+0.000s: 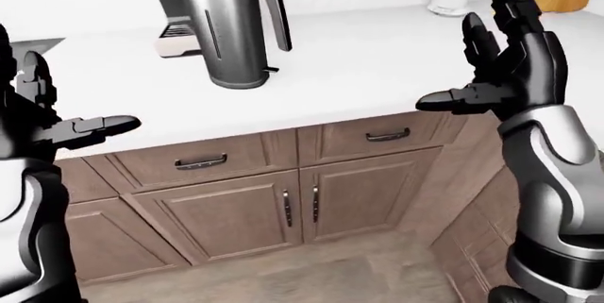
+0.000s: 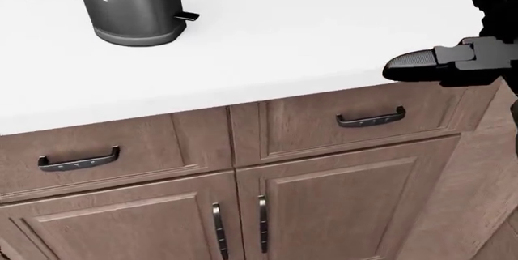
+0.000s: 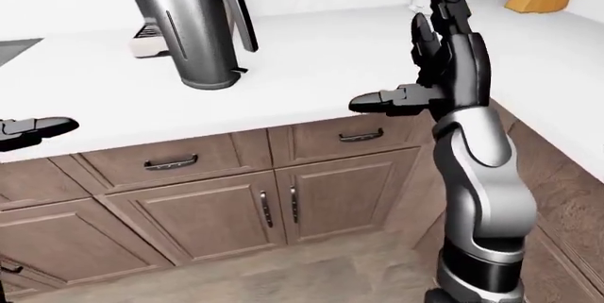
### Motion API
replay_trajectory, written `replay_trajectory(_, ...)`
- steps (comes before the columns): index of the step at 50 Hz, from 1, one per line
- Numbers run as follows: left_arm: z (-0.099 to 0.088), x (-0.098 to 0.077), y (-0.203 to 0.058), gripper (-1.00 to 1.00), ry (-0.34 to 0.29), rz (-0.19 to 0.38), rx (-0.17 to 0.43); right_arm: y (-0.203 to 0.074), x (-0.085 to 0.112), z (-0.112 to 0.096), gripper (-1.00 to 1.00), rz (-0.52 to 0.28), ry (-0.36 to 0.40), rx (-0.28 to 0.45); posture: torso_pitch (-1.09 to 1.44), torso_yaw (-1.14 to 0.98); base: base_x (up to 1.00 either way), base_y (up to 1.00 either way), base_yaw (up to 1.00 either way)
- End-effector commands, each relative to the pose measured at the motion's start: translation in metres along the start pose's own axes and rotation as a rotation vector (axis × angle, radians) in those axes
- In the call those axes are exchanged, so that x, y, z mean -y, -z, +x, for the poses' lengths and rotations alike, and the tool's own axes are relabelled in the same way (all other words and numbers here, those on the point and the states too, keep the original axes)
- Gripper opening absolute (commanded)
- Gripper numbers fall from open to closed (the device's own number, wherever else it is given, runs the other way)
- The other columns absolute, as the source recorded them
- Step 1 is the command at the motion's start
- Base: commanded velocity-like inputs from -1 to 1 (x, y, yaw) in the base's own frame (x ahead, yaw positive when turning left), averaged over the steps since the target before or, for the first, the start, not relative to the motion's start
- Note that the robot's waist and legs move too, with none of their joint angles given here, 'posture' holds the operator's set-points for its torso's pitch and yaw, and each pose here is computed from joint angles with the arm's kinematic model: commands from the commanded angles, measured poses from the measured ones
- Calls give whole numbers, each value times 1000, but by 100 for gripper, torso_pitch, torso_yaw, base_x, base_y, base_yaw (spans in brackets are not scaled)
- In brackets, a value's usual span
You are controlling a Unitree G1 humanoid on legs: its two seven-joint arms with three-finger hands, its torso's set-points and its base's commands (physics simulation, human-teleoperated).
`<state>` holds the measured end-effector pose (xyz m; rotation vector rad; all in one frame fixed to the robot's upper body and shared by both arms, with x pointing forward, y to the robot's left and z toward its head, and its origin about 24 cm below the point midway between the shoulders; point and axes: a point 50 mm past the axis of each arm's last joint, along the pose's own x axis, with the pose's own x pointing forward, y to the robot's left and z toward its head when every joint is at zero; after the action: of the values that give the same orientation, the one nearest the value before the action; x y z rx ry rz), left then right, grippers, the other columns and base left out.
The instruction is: Press down the lever to turn on the electric kettle.
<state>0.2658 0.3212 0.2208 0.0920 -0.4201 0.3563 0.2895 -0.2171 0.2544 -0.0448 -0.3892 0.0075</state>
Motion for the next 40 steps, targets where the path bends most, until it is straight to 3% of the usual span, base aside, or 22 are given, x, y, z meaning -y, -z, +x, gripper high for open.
replay_trajectory(1, 3, 2, -23, 100, 17, 8, 110, -24, 3, -1, 100, -27, 18, 120, 0, 0, 12, 11, 0)
replay_trajectory(40, 4, 0, -25, 100, 12, 9, 113, -28, 3, -1, 100, -35, 12, 130, 0, 0, 15, 11, 0)
